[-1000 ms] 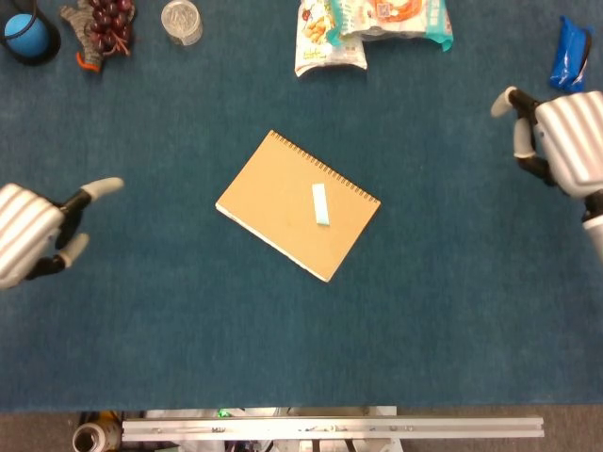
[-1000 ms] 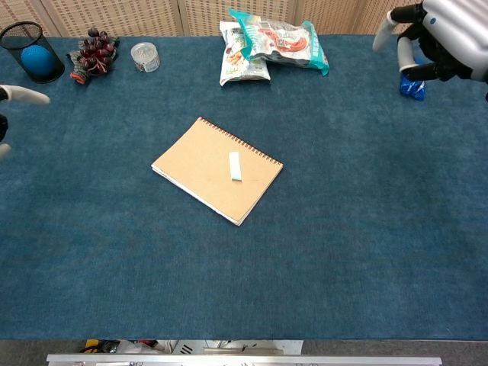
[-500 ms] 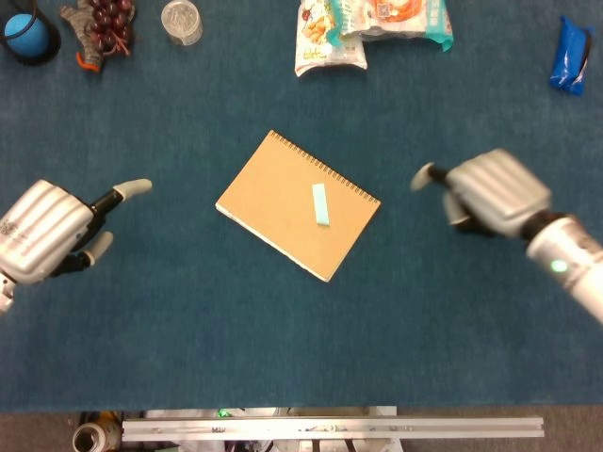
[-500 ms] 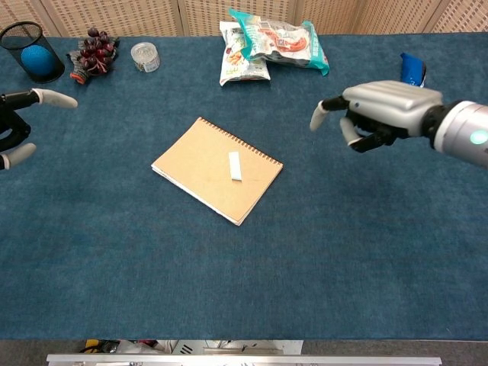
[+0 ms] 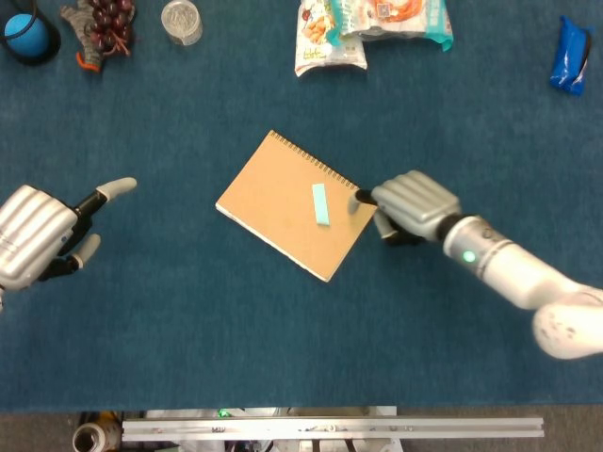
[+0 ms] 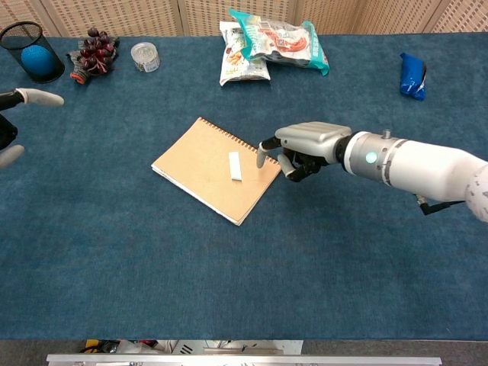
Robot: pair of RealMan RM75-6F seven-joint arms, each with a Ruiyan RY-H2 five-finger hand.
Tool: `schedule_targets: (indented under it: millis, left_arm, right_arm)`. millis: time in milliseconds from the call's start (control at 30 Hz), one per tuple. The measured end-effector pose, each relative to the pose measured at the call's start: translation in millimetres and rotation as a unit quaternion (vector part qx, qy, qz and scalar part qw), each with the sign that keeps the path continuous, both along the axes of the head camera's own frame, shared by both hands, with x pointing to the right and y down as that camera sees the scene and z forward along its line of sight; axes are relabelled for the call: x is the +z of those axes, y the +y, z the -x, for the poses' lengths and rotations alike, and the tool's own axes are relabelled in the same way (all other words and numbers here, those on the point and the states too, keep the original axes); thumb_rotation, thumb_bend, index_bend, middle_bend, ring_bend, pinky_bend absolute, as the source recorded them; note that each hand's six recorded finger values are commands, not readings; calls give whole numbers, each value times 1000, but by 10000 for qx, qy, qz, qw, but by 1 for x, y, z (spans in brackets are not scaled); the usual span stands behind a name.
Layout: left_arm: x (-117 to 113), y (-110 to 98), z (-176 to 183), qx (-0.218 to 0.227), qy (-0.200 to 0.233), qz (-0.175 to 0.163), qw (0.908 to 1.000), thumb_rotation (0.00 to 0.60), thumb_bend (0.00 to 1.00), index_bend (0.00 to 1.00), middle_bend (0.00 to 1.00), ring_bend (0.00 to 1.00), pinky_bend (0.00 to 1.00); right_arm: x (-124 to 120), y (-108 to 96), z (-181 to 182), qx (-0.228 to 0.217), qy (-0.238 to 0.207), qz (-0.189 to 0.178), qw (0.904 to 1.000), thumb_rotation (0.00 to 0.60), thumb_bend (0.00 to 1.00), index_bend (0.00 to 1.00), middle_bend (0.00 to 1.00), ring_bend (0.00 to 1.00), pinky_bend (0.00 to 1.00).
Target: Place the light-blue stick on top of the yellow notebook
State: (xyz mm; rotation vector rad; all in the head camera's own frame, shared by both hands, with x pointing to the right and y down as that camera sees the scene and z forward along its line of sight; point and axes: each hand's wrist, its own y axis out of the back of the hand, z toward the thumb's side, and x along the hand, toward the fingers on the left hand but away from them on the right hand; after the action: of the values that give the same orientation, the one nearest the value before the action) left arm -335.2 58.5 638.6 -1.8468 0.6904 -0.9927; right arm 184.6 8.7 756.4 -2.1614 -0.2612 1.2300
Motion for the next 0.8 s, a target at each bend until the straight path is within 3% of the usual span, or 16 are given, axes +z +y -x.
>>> schedule_targets:
  millis: [367, 800]
  left_arm:
    - [-1, 2, 3, -45, 58, -25, 10000, 600, 459, 128, 836, 914, 872]
    - [1, 1, 3, -44, 63, -6, 10000, 600, 460, 127, 836, 914, 872]
  right_arm:
    - [21, 7, 34, -56, -48, 128, 9999, 600, 1000, 312, 1000, 1000, 1000]
    - [16, 14, 35, -193, -18, 118, 9997, 600, 1000, 312, 1000, 1000, 1000]
